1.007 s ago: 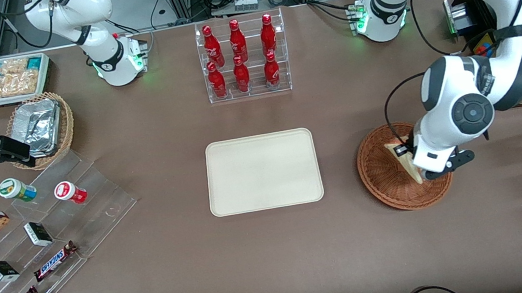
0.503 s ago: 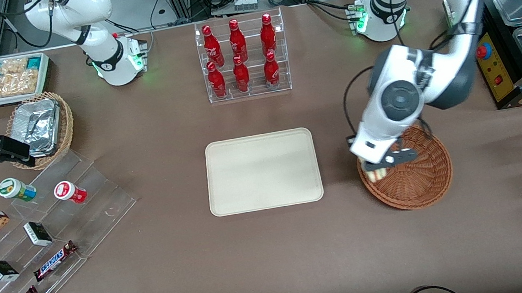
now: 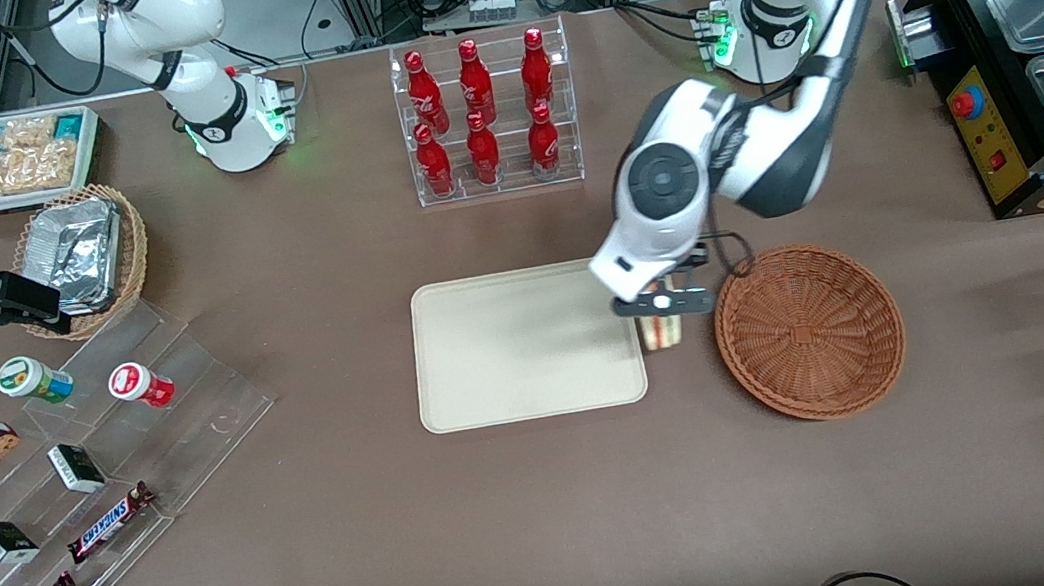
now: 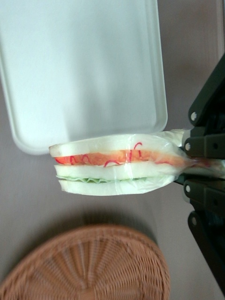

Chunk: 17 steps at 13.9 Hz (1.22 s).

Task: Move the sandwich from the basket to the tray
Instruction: 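Lift the sandwich and carry it over the cream tray, then lower the sandwich onto the tray and open the left gripper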

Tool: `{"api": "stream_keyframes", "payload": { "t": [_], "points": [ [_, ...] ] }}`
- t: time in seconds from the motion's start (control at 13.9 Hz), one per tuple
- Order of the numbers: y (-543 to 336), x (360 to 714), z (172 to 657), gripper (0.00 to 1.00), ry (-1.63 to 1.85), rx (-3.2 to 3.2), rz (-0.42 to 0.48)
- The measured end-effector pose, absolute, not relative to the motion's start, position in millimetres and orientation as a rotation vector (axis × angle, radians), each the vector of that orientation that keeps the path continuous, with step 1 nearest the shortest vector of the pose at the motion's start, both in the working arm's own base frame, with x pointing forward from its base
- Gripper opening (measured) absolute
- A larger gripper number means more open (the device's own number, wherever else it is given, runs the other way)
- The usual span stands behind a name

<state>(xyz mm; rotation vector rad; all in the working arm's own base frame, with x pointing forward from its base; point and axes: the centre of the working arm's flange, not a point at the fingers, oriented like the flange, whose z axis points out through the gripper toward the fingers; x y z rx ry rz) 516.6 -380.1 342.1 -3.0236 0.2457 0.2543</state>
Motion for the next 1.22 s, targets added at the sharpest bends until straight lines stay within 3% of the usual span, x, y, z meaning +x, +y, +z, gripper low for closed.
{"api": "stream_keyframes", "payload": {
  "t": [0.36, 1.22],
  "points": [
    [-432.2, 512.0, 288.1, 0.15, 0.342, -3.01, 0.324],
    [-460.2, 528.4, 253.9, 0.15, 0.336, -3.059, 0.293]
  ]
}}
